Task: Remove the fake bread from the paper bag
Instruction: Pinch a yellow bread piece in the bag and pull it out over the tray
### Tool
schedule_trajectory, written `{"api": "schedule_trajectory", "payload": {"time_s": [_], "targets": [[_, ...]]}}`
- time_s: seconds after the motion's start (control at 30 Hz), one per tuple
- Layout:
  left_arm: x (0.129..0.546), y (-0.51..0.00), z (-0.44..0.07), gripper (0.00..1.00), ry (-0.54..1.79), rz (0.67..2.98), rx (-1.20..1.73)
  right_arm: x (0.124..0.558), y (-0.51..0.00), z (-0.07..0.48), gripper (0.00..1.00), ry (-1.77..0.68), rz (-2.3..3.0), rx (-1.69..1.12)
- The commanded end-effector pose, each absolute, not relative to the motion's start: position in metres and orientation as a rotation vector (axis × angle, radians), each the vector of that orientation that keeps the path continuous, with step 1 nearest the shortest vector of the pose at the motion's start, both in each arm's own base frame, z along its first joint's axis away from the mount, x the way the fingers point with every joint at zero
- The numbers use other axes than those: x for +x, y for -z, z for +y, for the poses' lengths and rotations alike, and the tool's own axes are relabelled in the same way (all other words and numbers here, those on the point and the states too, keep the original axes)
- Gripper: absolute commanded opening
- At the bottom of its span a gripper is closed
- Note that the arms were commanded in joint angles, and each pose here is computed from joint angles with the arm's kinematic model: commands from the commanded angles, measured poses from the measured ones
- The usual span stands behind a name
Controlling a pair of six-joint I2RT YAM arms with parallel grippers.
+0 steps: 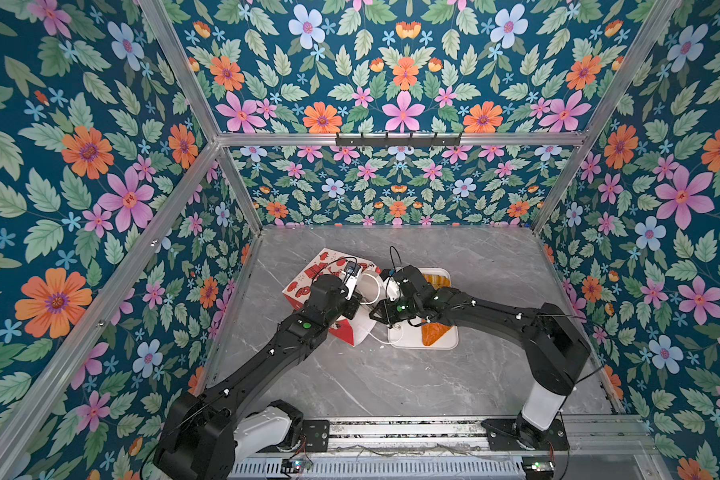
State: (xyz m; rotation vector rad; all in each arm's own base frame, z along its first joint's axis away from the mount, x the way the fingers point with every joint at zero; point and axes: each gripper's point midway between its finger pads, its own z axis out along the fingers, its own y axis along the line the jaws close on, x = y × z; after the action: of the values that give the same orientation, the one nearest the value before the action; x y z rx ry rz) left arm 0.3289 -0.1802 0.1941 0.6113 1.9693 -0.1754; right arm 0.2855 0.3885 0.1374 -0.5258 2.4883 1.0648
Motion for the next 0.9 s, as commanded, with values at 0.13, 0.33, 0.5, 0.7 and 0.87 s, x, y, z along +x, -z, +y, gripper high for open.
{"api": "schedule_trajectory", "payload": {"time_s": [0.13,0.33,0.5,0.7,0.87], "targets": [[0.342,-0.204,-0.175,0.00,0.125,1.929,0.547,0.260,-0.163,0.359,0.16,-1.054,2.498,-0.496],[0.352,-0.204,-0.169,0.00,0.074,1.927,0.496,0.235,-0.169,0.332,0.16,-1.054,2.530,-0.463],[0.358,-0.205,-0.165,0.00,0.045,1.923,0.459,0.212,-0.172,0.311,0.16,-1.101,2.547,-0.417],[0.362,-0.205,-0.160,0.00,0.010,1.922,0.422,0.191,-0.180,0.280,0.16,-1.101,2.540,-0.339],[0.365,-0.201,-0.153,0.00,-0.032,1.927,0.387,0.171,-0.185,0.249,0.16,-1.051,2.558,-0.274]]}}
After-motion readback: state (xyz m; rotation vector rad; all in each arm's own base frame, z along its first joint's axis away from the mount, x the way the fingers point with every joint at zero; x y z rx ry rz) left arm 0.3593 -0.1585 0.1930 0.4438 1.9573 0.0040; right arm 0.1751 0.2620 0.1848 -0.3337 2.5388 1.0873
